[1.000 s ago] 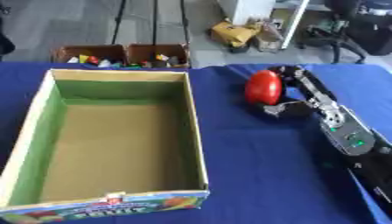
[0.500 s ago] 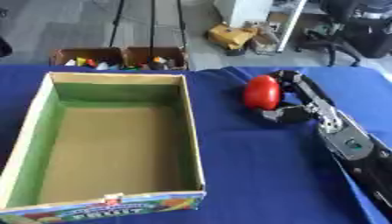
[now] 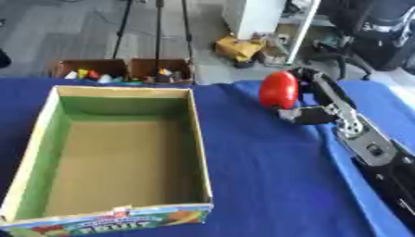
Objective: Pick up objects on the table and place them in the box.
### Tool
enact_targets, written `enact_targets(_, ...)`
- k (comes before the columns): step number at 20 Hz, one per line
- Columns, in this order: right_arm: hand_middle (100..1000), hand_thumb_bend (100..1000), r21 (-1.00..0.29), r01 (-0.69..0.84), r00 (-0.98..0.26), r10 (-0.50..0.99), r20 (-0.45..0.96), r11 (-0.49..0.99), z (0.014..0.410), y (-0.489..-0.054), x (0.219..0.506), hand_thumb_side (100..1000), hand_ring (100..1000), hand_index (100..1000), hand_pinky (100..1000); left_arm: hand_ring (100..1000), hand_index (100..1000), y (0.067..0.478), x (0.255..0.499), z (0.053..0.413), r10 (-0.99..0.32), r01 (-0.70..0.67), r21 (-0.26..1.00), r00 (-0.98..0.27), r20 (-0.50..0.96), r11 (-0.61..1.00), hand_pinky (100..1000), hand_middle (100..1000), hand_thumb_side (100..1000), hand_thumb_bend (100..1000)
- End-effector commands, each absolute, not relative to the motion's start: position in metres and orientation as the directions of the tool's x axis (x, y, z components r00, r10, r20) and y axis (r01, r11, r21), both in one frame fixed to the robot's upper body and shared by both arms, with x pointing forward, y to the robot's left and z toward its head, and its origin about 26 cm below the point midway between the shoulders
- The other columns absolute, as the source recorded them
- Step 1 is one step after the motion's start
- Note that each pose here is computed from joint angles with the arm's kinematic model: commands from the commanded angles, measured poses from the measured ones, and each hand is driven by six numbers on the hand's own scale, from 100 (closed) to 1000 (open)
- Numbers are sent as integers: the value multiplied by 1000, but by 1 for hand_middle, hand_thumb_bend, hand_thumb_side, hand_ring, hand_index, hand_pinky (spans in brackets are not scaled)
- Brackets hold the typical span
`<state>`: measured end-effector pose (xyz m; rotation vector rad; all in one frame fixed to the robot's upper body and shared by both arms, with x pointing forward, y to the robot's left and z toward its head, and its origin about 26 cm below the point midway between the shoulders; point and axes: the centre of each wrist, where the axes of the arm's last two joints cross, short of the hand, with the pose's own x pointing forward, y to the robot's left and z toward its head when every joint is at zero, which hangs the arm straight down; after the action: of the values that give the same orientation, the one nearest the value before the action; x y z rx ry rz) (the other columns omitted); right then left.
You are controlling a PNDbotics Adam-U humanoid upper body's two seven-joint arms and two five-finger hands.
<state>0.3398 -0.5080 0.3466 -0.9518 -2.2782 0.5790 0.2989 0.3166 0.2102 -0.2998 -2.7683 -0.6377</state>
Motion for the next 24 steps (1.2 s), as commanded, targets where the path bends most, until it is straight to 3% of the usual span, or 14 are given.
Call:
enact_targets(1,201,619,-576,500,-596,739,313,647,371,-506,329,219,822,667,336,703,887,322,294,220,109,222,474,-961,253,852,581,678,811,100)
enact_targets(8,205,608,-544,440,-677,662,322,714,383,-487,329,250,803,658,326,709,887,320,296,225,128,246,467,-954,270,850,591,679,809,100)
enact_targets(9,206,642,-540,433,-685,653,324,722,384,-485,329,272,800,656,325,711,887,319,296,226,132,250,465,-953,272,849,593,680,827,100)
enact_targets(10,206,605,-536,425,-694,643,326,730,385,-482,330,256,799,656,324,712,887,319,297,227,138,256,464,-952,274,848,594,680,809,100)
enact_targets(24,205,592,-546,283,-782,519,344,788,396,-437,351,274,797,654,318,718,886,315,298,234,174,294,455,-942,287,840,605,681,802,100)
